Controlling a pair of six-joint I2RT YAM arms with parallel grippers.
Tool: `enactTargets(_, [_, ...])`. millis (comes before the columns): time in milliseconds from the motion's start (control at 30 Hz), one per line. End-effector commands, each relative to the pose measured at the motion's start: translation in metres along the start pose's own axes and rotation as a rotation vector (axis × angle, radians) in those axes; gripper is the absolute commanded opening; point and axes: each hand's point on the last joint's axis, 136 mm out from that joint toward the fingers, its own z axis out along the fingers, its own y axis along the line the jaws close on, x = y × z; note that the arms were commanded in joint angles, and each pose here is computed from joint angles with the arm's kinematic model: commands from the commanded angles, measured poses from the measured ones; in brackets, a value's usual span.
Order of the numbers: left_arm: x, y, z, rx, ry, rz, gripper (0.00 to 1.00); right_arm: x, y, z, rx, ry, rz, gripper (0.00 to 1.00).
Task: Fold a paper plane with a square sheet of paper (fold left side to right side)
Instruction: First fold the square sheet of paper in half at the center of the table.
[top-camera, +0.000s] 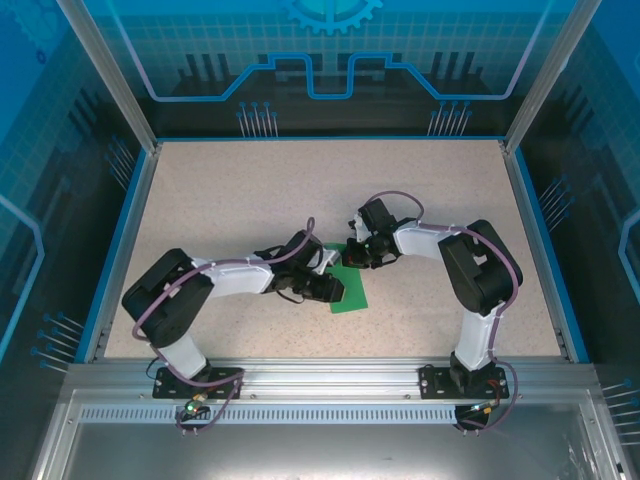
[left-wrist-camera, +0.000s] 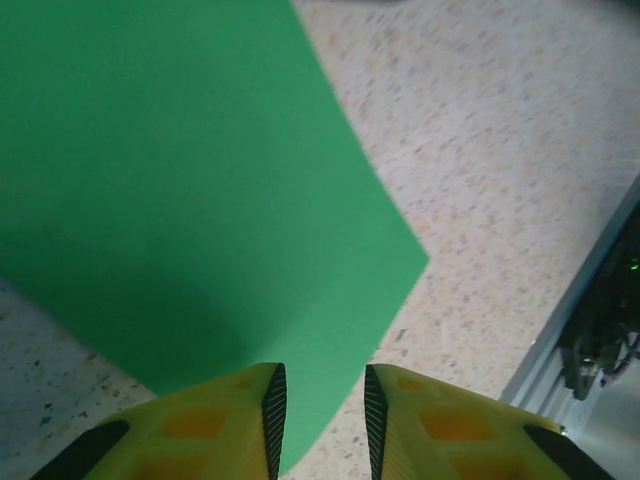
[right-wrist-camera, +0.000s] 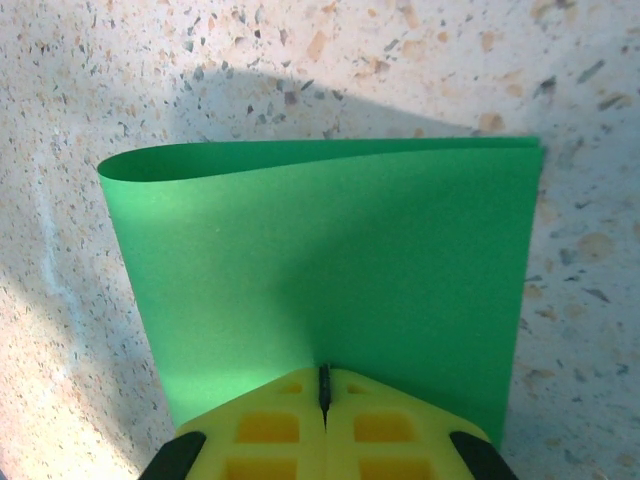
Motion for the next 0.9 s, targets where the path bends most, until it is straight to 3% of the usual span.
enactTargets(0, [0.005, -0.004, 0.01, 0.011, 0.035, 0.019, 0.29, 0.022, -0.028, 0.007, 0.114, 0.067, 0.045, 0.03])
enactTargets(233, [0.046, 0.007, 0.019, -0.034, 0.14, 0.009, 0.29, 0.021, -0.027, 0.004, 0.119, 0.063, 0.04, 0.03])
enactTargets(500, [0.074, 0.004, 0.014, -0.005, 0.146, -0.026, 0.28, 0.022, -0.027, 0.003, 0.12, 0.064, 0.039, 0.03])
enactTargets(667, [0.061, -0.018, -0.003, 0.051, 0.095, 0.01, 0.28, 0.025, -0.028, 0.003, 0.121, 0.067, 0.042, 0.03])
enactTargets(867, [0.015, -0.03, -0.033, 0.089, -0.041, 0.0, 0.28, 0.026, -0.027, 0.002, 0.113, 0.064, 0.047, 0.03])
